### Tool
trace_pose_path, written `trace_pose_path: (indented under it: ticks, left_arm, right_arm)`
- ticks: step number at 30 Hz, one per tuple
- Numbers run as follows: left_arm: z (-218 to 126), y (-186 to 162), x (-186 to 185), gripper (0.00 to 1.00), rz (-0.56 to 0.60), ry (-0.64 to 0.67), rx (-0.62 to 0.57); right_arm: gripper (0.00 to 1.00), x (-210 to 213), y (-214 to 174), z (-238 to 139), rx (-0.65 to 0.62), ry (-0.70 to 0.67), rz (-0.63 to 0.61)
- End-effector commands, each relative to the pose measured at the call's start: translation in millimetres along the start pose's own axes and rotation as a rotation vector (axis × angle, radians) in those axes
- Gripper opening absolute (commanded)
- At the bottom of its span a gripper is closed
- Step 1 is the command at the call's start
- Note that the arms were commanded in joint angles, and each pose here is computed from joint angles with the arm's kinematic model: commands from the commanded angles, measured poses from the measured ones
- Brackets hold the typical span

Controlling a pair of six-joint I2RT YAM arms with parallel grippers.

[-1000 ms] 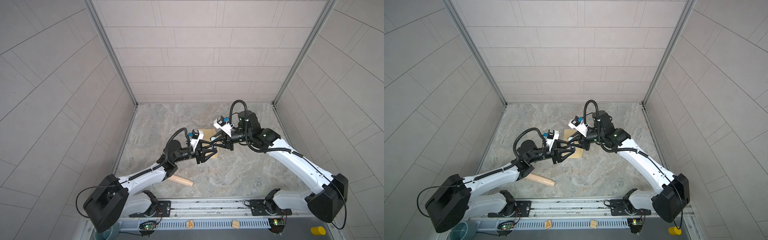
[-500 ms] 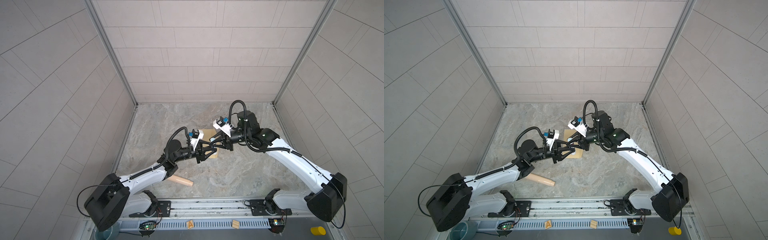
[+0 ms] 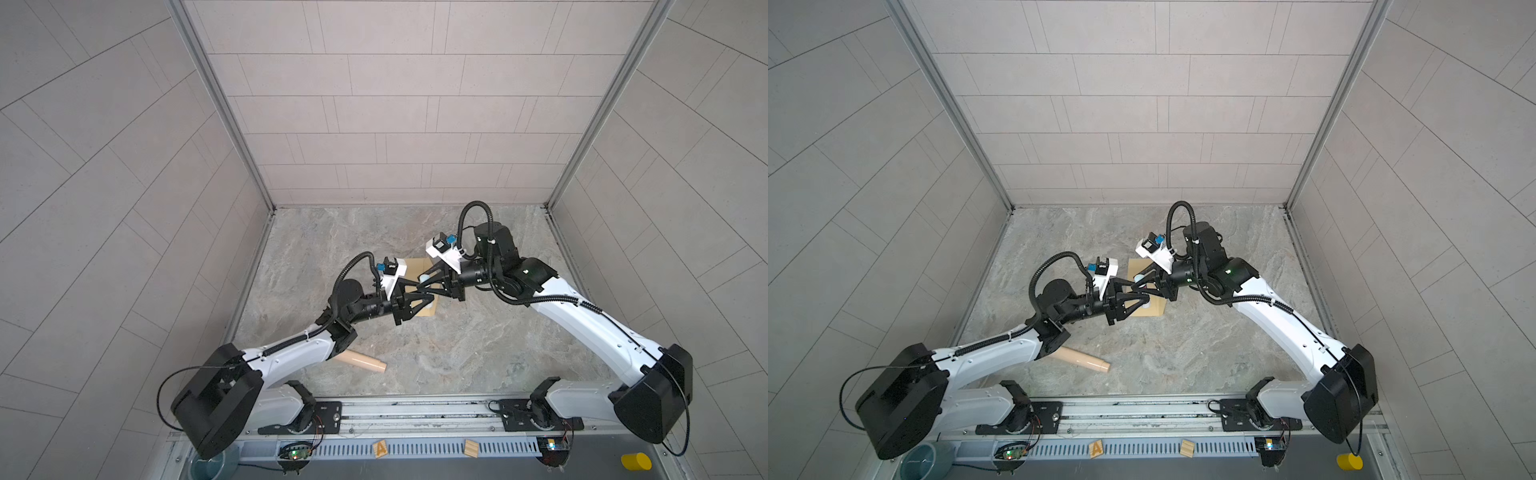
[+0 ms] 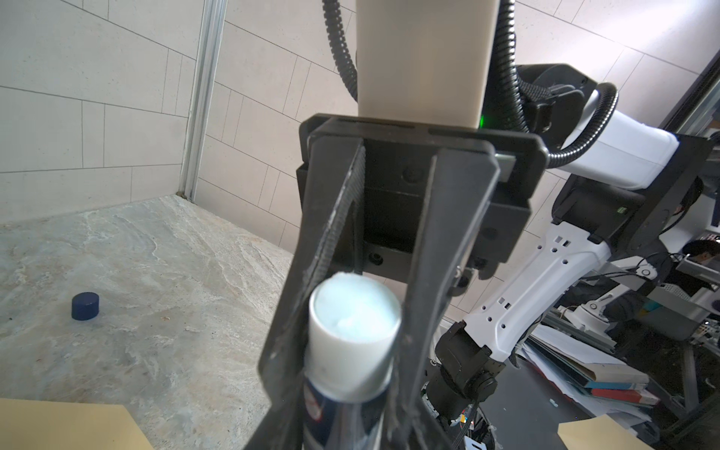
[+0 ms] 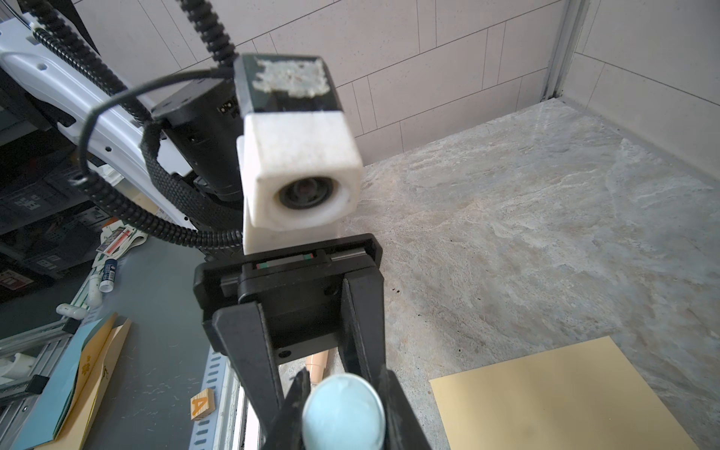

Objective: Place the letter into the envelope and seal it

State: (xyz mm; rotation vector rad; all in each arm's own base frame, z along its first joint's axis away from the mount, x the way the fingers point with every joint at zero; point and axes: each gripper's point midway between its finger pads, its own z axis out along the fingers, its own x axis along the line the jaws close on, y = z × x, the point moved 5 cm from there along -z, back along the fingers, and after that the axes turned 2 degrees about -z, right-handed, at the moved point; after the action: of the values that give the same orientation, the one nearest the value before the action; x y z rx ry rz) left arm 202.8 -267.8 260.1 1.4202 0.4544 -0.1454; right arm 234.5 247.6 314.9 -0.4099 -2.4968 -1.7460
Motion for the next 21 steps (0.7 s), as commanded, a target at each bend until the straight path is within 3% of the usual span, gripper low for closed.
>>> trace_pose_path:
  ticks: [1,10,16,21]
  left_arm:
    - [3.5,19.0,-10.1,0.29,0.056,-0.054,-0.06]
    - [4.1,17.4,-6.7,0.03,0.049,-0.037,-0.062]
    - [0.6,18.1,-3.4,0.0,0.054,0.006,-0.08]
    - [-6.2,22.8,1.7,0.0,0.068,0.093,-0.115]
  right_arm:
    - [0.08,0.8,3.8,1.8,-0.024,0.004,-0.035]
    - [0.1,-1.7,6.5,1.7,-0.045,-0.022,-0.043]
    - [0.5,-3.2,15.0,-7.9,-0.074,-0.105,-0.06]
    - [0.61,0.9,23.8,-29.2,-0.136,-0.24,-0.108]
